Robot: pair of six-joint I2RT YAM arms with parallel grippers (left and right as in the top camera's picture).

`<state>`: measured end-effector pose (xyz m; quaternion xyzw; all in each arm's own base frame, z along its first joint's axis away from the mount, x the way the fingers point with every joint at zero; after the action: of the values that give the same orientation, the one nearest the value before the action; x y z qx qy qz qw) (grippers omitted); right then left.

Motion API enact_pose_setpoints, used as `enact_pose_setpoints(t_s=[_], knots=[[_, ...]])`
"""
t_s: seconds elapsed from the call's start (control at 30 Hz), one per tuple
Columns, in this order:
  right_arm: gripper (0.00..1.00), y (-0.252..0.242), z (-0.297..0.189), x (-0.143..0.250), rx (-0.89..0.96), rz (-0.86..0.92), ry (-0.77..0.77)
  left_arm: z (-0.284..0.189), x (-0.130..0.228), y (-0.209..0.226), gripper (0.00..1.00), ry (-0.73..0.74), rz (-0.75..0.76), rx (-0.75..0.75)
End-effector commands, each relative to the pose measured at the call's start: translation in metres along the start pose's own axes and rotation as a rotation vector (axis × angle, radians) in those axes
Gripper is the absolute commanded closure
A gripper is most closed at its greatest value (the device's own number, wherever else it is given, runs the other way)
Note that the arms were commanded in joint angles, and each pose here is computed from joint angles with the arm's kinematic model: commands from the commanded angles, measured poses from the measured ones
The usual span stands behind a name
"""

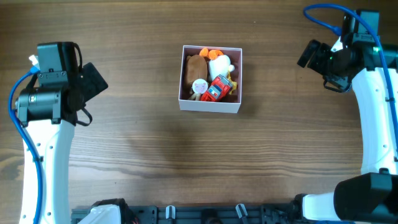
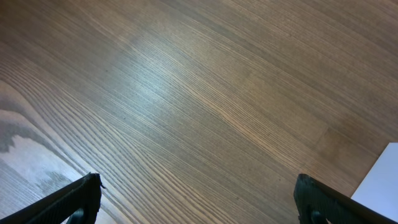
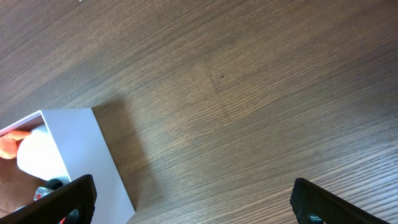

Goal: Pack container

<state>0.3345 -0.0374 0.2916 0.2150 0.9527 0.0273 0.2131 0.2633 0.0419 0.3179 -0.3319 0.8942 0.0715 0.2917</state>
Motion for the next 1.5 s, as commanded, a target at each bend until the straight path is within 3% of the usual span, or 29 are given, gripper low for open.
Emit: enact_pose_setpoints(t_s=[0.0, 0.23, 0.5, 0.67, 0.87, 1.17, 1.47], knots=[[0.0, 0.001, -0.001, 0.001, -0.015, -0.009, -0.001, 0.002, 0.0, 0.0, 0.0, 0.01, -0.024, 0.005], [0.0, 0.01, -0.039, 0.009, -0.056, -0.049, -0.099, 0.002, 0.0, 0.0, 0.0, 0.01, -0.024, 0.005], [0.0, 0.005, -0.126, 0.031, -0.056, -0.243, -0.41, 0.002, 0.0, 0.0, 0.0, 0.01, -0.024, 0.004], [0.0, -0.004, -0.151, 0.051, -0.07, -0.356, -0.604, 0.002, 0.0, 0.0, 0.0, 0.01, -0.024, 0.005], [0.0, -0.021, -0.125, 0.093, -0.059, -0.42, -0.681, 0.002, 0.0, 0.0, 0.0, 0.01, -0.024, 0.004], [0.0, -0.049, -0.047, 0.163, -0.077, -0.41, -0.752, 0.002, 0.0, 0.0, 0.0, 0.01, -0.024, 0.005], [0.0, -0.064, -0.014, 0.201, -0.085, -0.405, -0.801, 0.002, 0.0, 0.0, 0.0, 0.01, -0.024, 0.004]])
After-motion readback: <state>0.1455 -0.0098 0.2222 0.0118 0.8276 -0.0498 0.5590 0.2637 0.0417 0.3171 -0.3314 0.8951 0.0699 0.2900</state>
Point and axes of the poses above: each gripper's point midway between its finger pads, its own z axis out along the fingers, its own y axis along the line the jaws close on, x = y × z, the point moved 10 cm from there along -z, back along the fingers, and after that the axes turned 4 degrees about -z, right-handed, at the moved point
